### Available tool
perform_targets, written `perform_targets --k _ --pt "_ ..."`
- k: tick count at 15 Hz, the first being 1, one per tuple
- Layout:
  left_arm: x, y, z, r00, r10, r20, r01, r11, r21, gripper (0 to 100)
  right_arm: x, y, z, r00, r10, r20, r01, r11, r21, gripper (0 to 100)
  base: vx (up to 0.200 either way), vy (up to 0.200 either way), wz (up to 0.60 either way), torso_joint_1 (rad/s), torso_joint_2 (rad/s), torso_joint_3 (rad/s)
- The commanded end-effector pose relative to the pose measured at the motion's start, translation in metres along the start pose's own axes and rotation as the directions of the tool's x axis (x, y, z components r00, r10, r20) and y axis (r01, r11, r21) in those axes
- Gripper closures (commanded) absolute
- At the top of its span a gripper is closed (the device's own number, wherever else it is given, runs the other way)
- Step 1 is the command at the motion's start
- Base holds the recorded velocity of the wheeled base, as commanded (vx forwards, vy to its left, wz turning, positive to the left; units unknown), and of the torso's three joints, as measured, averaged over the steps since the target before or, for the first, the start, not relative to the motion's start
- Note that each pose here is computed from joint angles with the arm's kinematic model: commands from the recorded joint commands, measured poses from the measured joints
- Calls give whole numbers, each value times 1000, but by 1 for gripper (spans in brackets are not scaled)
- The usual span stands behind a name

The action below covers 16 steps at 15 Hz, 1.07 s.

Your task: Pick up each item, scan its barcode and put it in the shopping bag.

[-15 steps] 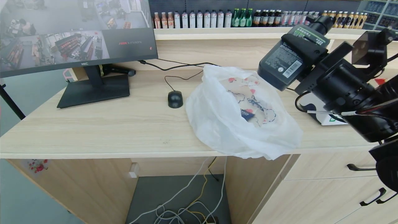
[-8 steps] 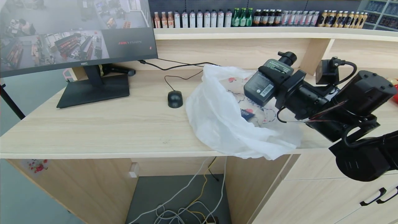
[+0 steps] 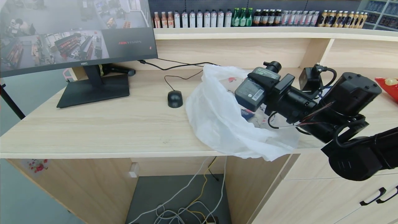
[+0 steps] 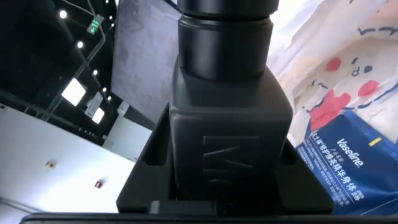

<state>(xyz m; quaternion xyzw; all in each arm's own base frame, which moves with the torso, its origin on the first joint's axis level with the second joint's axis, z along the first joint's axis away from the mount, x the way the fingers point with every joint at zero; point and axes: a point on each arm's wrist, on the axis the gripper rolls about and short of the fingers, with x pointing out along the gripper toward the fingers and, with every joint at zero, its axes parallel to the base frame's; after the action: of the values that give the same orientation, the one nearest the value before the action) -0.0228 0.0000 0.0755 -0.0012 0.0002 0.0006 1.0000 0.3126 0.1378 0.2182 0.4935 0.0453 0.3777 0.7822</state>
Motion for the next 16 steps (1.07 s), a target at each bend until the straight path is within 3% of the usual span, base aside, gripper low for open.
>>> perform_targets --k 1,8,16 --pt "0 0 0 1000 -1 0 1 1000 1 0 0 1 -1 1000 2 -4 -2 1000 2 100 0 0 0 0 0 0" --pt "0 0 0 1000 0 0 0 1000 1 0 11 -25 -17 996 -59 -64 61 998 32 100 0 0 0 0 0 0" --pt "0 0 0 1000 0 0 0 1000 -1 0 15 -30 -26 994 -62 -90 66 997 37 100 0 0 0 0 0 0"
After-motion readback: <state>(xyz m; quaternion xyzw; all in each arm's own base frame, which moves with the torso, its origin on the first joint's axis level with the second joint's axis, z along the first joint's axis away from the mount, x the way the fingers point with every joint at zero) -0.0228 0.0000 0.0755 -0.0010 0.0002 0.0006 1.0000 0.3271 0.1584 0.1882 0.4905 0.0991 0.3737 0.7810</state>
